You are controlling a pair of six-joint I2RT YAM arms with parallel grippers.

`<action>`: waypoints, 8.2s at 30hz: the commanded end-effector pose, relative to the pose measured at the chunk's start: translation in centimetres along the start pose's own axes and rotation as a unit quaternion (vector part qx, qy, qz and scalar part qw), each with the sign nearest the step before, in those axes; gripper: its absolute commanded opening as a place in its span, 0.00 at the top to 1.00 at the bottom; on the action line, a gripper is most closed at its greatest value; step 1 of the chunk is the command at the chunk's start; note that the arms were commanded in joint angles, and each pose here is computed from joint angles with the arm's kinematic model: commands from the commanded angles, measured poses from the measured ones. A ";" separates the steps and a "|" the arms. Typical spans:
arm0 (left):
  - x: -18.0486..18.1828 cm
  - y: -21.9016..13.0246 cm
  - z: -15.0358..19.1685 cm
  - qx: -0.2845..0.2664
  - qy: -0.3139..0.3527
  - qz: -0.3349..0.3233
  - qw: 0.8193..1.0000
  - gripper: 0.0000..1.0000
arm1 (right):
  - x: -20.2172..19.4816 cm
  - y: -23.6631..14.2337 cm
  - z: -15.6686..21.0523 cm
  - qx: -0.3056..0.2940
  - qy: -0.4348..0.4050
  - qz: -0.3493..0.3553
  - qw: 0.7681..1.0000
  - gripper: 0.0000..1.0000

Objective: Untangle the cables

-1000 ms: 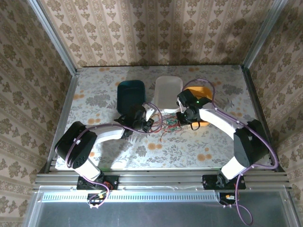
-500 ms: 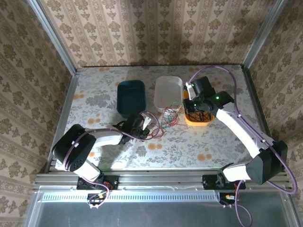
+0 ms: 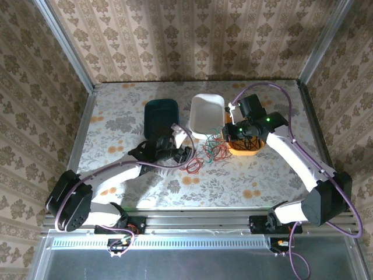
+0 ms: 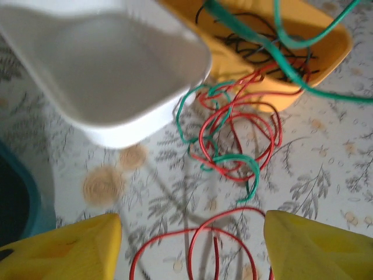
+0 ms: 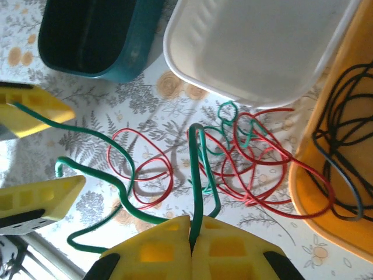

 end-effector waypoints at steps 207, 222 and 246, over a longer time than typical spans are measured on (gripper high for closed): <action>2.7 10.4 3.5 -0.007 -0.072 0.002 0.997 1.00 | -0.5 -1.2 -5.8 -0.119 0.276 -0.169 0.939 1.00; 0.1 6.3 -3.9 -0.092 0.002 0.075 0.993 0.57 | -1.3 -1.9 -5.4 -0.127 0.292 -0.167 0.933 1.00; 0.1 8.1 -5.0 -0.100 -0.018 0.115 0.988 1.00 | -4.9 -5.8 -4.2 -0.276 0.324 -0.008 0.905 1.00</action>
Point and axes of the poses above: each hand's point on the last joint's axis, 136 mm out from that joint toward the fingers, its own y axis out along the fingers, its own x axis along the line the jaws close on, z = x × y, the point moved 7 cm from there along -y, back along the fingers, and after that the axes turned 12 degrees about y, right-handed, at the moved point
